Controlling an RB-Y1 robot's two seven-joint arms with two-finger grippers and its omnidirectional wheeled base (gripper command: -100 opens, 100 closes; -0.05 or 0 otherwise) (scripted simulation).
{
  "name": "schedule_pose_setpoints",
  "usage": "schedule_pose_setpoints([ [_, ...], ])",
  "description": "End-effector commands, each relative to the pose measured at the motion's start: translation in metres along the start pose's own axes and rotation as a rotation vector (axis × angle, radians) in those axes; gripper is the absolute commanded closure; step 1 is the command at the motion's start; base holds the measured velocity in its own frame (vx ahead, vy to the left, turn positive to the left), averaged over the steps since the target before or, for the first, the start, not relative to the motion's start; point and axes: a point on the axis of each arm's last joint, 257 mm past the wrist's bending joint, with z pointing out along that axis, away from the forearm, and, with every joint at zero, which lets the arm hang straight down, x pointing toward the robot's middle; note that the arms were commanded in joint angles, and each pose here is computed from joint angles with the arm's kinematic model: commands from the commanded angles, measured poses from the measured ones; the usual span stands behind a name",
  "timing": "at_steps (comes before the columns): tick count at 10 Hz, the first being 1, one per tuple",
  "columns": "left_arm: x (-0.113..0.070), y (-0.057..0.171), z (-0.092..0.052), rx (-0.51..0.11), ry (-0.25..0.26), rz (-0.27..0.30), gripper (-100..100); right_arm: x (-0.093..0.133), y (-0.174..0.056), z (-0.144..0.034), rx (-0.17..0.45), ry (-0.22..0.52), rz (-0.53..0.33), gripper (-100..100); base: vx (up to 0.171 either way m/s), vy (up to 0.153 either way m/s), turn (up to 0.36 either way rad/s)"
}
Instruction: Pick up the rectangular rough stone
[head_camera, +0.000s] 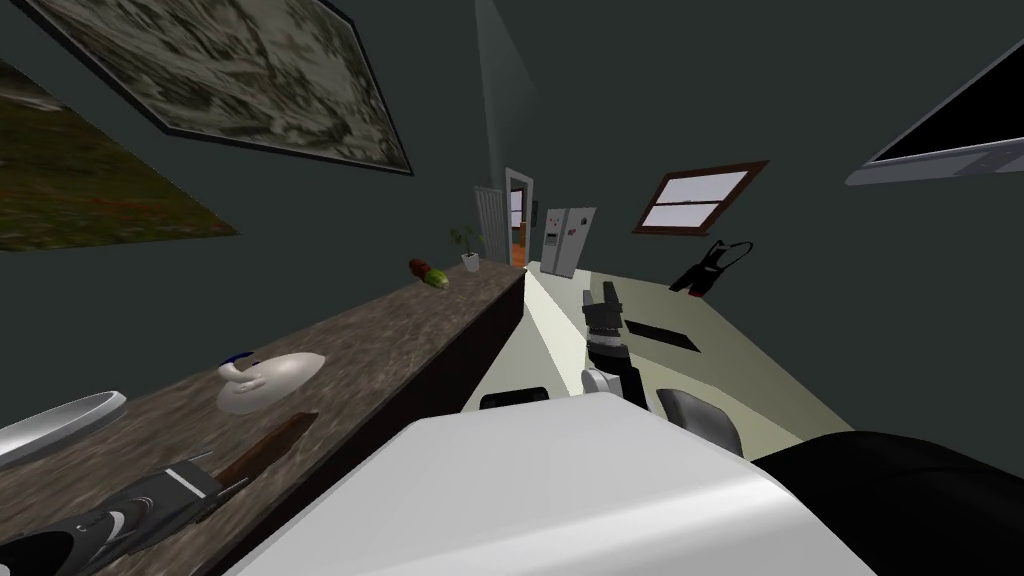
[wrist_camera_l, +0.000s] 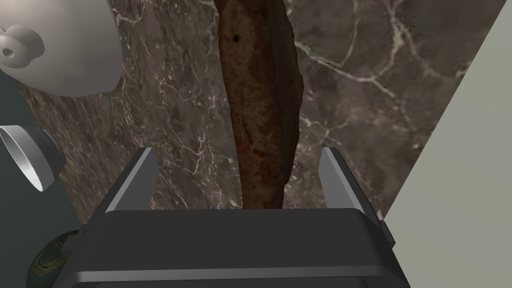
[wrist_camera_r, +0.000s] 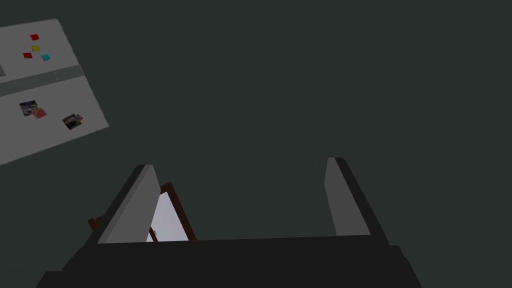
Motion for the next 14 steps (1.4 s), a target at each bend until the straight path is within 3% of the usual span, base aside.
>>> schedule_pose_setpoints([
  [1, -0.011, 0.015, 0.000, -0.048, -0.023, -0.026, -100, 0.000, 0.000, 0.000, 0.000, 0.000, 0.000, 0, 0.023, 0.012, -0.035],
  [2, -0.007, 0.008, 0.001, -0.027, -0.013, -0.015, -100, 0.000, 0.000, 0.000, 0.000, 0.000, 0.000, 0, 0.010, 0.005, -0.005],
  [3, -0.008, 0.010, 0.001, -0.032, -0.016, -0.017, 0, 0.000, 0.000, 0.000, 0.000, 0.000, 0.000, 0, 0.000, 0.000, 0.000],
  [4, -0.019, 0.006, 0.007, -0.028, -0.040, -0.050, -100, 0.000, 0.000, 0.000, 0.000, 0.000, 0.000, 0, -0.080, -0.001, -0.256],
  [12, -0.061, -0.001, 0.029, -0.020, -0.135, -0.181, -100, 0.000, 0.000, 0.000, 0.000, 0.000, 0.000, 0, -0.121, -0.020, -0.217],
  [13, -0.058, -0.001, 0.027, -0.019, -0.127, -0.169, -100, 0.000, 0.000, 0.000, 0.000, 0.000, 0.000, 0, -0.050, -0.008, -0.029],
  [14, -0.058, -0.001, 0.027, -0.019, -0.128, -0.172, 100, 0.000, 0.000, 0.000, 0.000, 0.000, 0.000, 0, -0.009, -0.002, 0.007],
])
